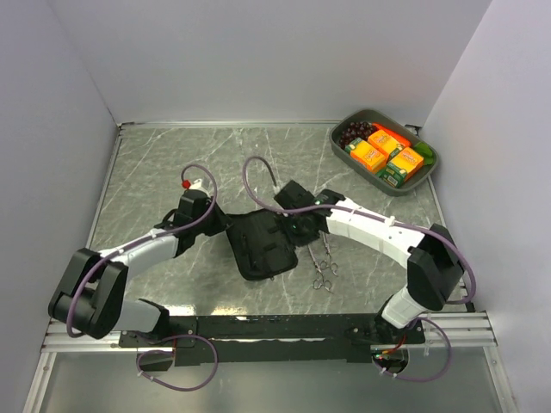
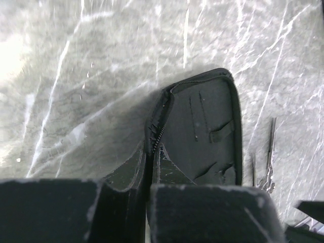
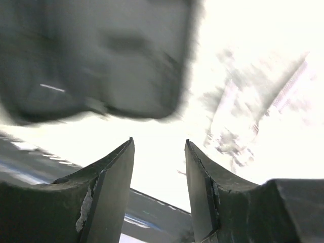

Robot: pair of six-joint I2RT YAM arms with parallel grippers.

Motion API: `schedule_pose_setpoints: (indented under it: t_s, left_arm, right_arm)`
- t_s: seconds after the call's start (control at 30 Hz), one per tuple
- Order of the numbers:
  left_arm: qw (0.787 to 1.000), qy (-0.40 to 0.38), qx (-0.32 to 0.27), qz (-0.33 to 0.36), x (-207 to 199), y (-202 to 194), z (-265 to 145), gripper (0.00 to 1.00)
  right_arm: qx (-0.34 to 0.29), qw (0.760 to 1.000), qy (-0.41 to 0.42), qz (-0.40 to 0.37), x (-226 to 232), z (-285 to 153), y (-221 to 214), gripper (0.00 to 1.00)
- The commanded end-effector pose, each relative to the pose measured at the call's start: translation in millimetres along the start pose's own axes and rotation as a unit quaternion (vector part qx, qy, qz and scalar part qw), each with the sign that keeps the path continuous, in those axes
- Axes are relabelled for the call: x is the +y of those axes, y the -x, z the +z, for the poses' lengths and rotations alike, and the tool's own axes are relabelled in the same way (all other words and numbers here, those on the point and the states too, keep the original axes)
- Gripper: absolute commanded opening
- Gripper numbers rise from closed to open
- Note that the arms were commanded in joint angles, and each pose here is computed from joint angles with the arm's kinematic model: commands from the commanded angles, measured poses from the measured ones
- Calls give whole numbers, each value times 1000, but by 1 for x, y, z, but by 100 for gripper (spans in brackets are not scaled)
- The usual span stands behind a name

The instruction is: Sort the hair-cutting tools

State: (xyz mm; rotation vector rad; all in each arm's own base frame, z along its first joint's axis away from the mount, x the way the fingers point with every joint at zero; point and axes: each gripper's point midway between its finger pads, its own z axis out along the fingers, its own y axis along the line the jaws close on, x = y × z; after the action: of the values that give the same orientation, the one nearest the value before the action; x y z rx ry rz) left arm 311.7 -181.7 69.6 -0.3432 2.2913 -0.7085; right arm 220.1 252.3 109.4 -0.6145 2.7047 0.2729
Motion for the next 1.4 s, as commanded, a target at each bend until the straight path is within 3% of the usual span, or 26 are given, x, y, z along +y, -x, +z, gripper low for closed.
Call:
schedule_pose_setpoints:
  t_s: [0.0, 0.33, 0.93, 1.37]
  left_arm:
    - [999, 0, -29, 23, -15, 25, -17, 1]
    - [1000, -1, -2, 18, -7, 5, -32, 1]
    - [1000, 2, 3, 18, -1, -3, -34, 1]
    - [1000, 5, 10, 24, 0, -4, -29, 1]
  right_arm:
    - [47, 995, -83, 0, -43, 10, -45, 53]
    - [81, 990, -109, 41, -58, 39, -88, 53]
    - [119, 984, -108, 76, -57, 45, -114, 52]
    - [119, 986, -103, 48, -56, 73, -111, 47]
